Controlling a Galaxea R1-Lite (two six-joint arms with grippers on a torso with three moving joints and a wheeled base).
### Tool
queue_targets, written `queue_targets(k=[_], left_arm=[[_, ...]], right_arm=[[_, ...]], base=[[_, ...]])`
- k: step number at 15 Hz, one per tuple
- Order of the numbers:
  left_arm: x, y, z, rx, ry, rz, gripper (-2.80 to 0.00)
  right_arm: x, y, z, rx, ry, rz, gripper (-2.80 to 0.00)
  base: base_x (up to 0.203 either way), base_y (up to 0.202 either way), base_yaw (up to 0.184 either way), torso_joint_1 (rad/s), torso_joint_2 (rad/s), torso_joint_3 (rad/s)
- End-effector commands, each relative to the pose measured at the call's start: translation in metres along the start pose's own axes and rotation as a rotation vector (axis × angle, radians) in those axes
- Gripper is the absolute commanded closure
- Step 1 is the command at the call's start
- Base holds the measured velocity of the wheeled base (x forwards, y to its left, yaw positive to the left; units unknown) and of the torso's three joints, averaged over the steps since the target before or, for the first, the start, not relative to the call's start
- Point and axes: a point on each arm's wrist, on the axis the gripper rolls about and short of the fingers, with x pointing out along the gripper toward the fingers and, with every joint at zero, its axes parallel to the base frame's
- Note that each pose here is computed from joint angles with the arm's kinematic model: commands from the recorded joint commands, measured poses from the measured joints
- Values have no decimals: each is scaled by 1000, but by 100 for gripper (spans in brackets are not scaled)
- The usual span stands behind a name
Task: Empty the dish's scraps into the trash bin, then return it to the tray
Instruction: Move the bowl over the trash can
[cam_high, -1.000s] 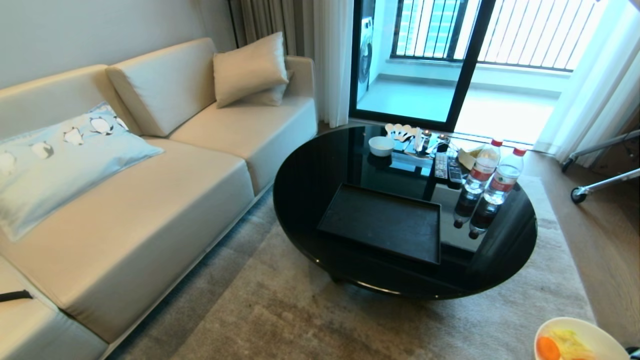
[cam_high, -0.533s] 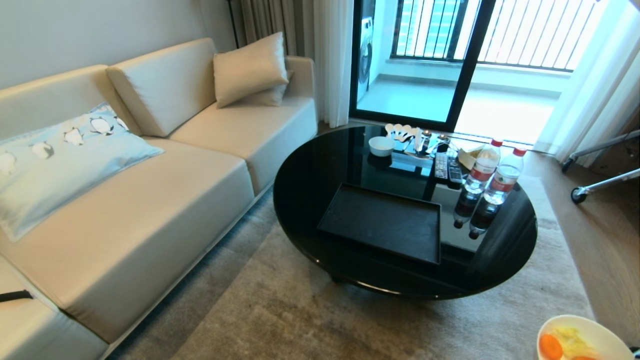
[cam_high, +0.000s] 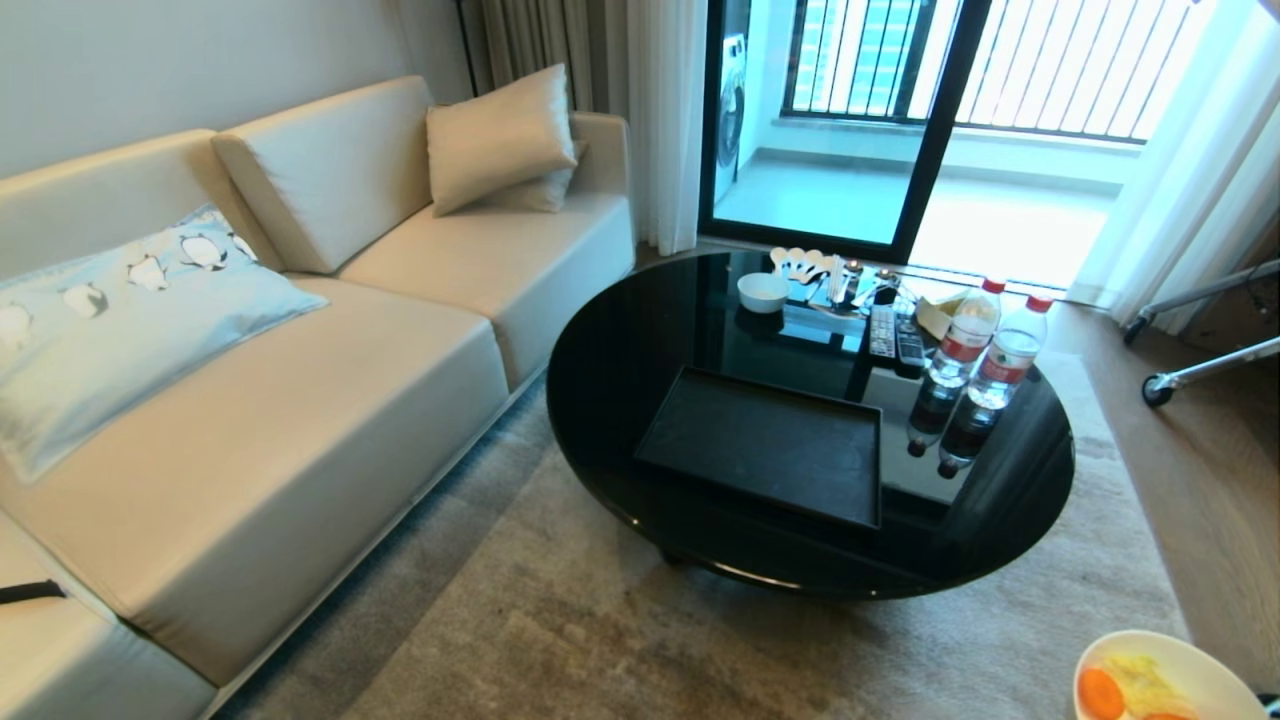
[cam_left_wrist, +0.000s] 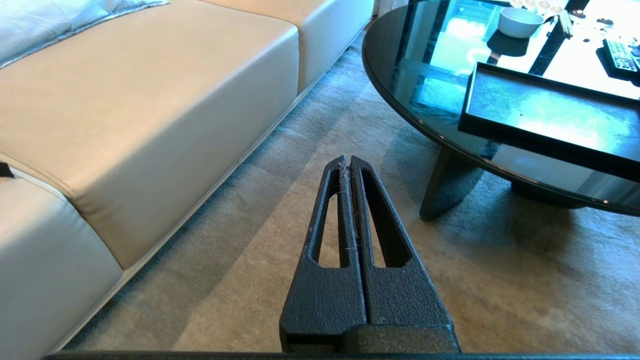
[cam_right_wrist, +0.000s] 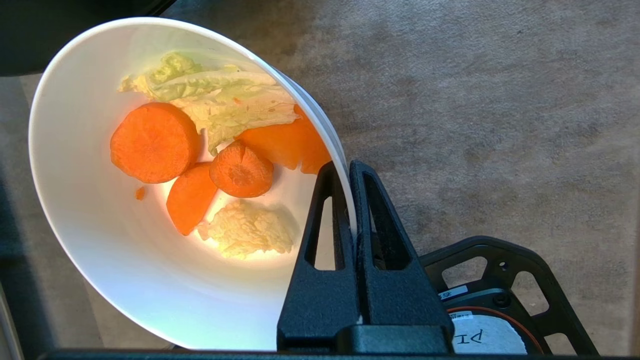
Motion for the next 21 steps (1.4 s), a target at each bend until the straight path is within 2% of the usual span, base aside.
queue_targets(k=[1, 8, 21], left_arm=[[0, 0, 0, -1, -1, 1, 0], [0, 0, 0, -1, -1, 1, 0], [0, 0, 0, -1, -1, 1, 0]], right_arm=[[0, 0, 0, 3, 4, -3, 0], [0, -1, -1, 6, 5, -11, 0], [-1, -3, -2, 11, -6, -21, 0]], base=[[0, 0, 0, 0, 0, 0], [0, 0, -11, 0, 0, 0], [0, 11, -164, 2, 3, 3]])
